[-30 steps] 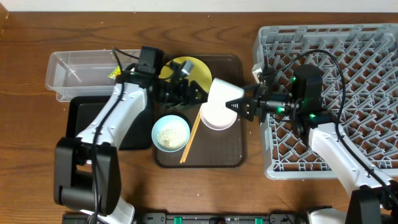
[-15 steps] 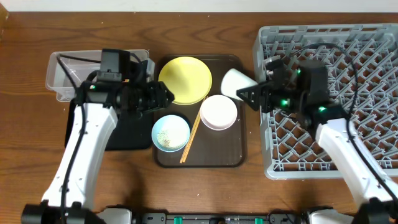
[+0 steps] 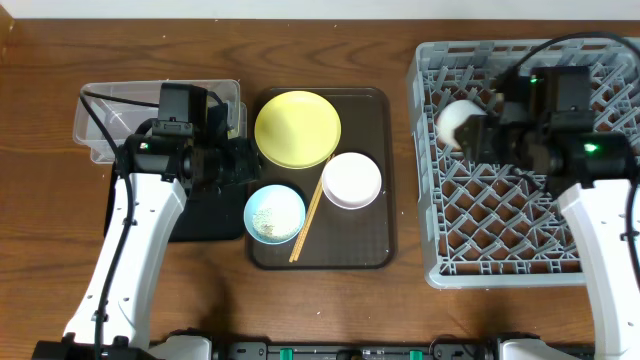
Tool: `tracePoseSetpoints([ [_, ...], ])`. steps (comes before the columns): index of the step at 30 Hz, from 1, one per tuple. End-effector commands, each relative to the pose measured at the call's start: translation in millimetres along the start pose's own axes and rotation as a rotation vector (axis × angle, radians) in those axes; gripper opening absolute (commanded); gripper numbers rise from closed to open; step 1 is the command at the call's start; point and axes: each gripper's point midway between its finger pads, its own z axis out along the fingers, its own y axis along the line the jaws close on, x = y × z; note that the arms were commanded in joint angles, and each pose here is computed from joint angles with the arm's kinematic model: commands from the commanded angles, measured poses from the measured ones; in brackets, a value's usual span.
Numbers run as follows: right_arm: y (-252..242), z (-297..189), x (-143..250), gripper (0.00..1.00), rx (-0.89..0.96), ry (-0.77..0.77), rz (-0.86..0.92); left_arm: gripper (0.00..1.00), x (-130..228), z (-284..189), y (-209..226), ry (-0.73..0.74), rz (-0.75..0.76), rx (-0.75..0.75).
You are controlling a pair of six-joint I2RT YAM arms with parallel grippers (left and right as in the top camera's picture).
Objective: Sort waste into correct bins and load items into the dishwasher rack
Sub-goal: 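Carry the cup with the right gripper and place it in the rack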
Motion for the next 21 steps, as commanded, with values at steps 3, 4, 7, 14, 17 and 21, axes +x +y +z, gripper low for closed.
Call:
tracePoseSetpoints([
  [3,-82.4,-28.8,7.9,0.01,0.419,-0.011,0.163,0.59,-4.8,-5.4,1.6,-0.023,0.019,-0.014],
  [4,-87.4,-30.3,11.1,0.01,0.440,0.000,0.174,0.59,-4.9,-5.4,2.0,-0.023,0.019,-0.016],
  [7,-91.0,-27.7,10.3,0.01,0.421,0.003,0.197,0.60,-5.0,-5.4,2.0,-0.024,0.019,-0.017],
  [14,-78.7,-16.8,-54.1,0.01,0.319,-0.226,0.160,0.60,-4.5,-5.4,2.1,-0.022,0.018,-0.017],
  [17,-76.8,-5.8,-78.1,0.01,0.292,-0.296,0.156,0.60,-4.0,-5.4,2.3,-0.020,0.017,-0.017],
  [21,-72.2,23.0,-89.1,0.01,0.243,-0.267,0.121,0.60,-4.0,-5.4,2.3,-0.020,0.017,-0.017],
])
